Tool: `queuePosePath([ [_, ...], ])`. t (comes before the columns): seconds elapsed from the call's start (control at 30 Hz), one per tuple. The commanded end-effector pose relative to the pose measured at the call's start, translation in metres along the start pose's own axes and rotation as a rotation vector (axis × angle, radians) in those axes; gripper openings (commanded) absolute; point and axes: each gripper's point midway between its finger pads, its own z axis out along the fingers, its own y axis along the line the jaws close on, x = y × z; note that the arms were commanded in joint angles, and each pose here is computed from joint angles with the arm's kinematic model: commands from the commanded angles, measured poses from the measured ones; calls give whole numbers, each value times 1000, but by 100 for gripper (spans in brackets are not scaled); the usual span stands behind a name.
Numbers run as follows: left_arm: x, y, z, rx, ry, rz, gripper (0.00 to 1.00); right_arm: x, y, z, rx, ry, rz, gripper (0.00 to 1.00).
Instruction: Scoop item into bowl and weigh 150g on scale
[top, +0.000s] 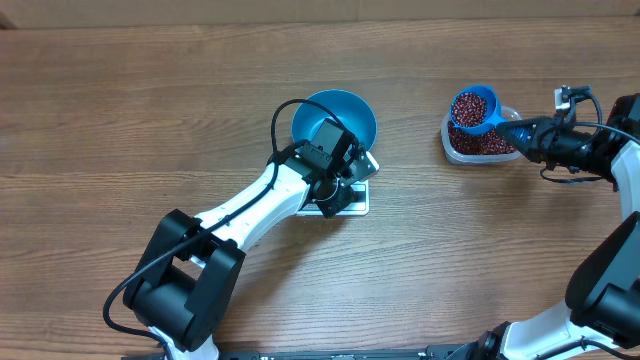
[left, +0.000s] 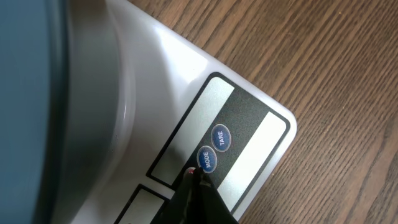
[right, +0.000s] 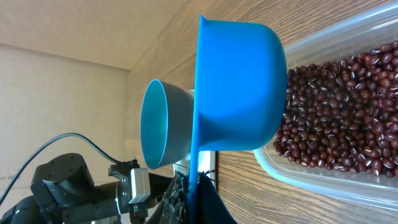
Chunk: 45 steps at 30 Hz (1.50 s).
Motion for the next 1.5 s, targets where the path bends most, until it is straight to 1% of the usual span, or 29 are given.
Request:
queuePosePath([
  [0.0, -4, 2, 2, -1, -5, 27, 4, 0, 1, 0, -23, -5, -9, 4],
  [0.37, -2, 1, 4, 2, 2, 26, 4, 0, 1, 0, -23, -5, -9, 4],
  [0.57, 3, 1, 14, 10, 21, 28, 4, 0, 1, 0, -23, -5, -9, 4],
  [1.0, 2, 3, 14, 6, 17, 38, 4, 0, 1, 0, -23, -5, -9, 4],
  [1.3, 10, 0, 14, 19, 46, 33, 4, 0, 1, 0, -23, -5, -9, 4],
  [1.47, 7, 2, 14, 13, 33, 35, 4, 0, 1, 0, -23, -5, -9, 4],
])
